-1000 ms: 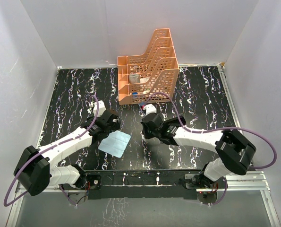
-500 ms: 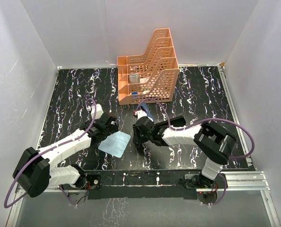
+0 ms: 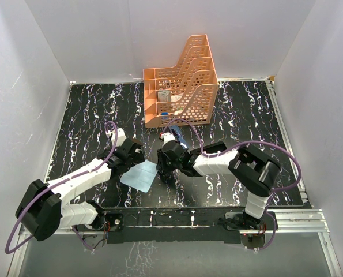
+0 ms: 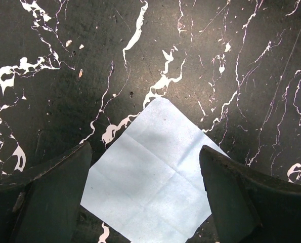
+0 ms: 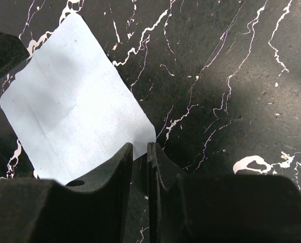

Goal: Organize the sunglasses
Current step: Move the glasses cleaning cloth to the center of the board.

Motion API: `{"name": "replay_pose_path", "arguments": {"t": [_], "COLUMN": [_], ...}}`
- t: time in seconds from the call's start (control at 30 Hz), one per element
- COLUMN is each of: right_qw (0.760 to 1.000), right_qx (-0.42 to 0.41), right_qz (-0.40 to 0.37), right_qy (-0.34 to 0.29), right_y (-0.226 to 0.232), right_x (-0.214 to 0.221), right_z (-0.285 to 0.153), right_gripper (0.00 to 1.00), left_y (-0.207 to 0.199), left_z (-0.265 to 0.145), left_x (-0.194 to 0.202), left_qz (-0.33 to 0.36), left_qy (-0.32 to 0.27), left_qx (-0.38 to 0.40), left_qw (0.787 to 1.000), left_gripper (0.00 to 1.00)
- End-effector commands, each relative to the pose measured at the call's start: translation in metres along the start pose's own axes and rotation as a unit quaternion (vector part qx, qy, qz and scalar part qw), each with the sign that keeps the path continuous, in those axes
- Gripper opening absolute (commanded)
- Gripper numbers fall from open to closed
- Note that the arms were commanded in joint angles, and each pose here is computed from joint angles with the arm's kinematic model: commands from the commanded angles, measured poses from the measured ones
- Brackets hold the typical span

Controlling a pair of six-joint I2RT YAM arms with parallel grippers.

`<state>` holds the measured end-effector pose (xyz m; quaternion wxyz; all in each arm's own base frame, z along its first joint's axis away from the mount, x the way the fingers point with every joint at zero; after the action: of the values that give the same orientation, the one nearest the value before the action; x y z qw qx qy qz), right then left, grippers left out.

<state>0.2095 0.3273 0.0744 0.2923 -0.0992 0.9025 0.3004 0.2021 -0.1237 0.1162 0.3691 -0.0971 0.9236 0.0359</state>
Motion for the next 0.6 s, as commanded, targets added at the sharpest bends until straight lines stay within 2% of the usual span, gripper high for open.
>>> {"name": "replay_pose_path", "arguments": {"t": [0.0, 0.57], "right_qw": [1.000, 0.998], "right_qx": [-0.006, 0.031], "right_qz": [-0.003, -0.030], "right_qy": [-0.020, -0.039], "right_y": [0.009, 0.001], "right_x": [-0.012, -0.019], "right_z": [0.007, 0.008], "right_gripper": [0.17, 0.17], "left_y": [0.004, 0.004], "left_z": [-0.003, -0.004], "left_x": [0.001, 0.001], "left_qz": [-0.006, -0.007], "left_qy": [-0.002, -0.003], "left_qx": [0.007, 0.009], "left_qw": [1.000, 1.000], "left_gripper": [0.87, 0.87]}}
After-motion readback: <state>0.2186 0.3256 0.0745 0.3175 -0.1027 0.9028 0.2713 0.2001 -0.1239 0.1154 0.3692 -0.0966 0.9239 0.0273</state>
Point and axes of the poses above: each gripper's point midway between its finger pads, its own z axis out along the fingers, its own y axis along the line the jaws close on, x = y × z, the point moved 7 cm from there along -z, back along the fingers, and after that the axes turned 9 degrees about z, right-handed, at the moved point
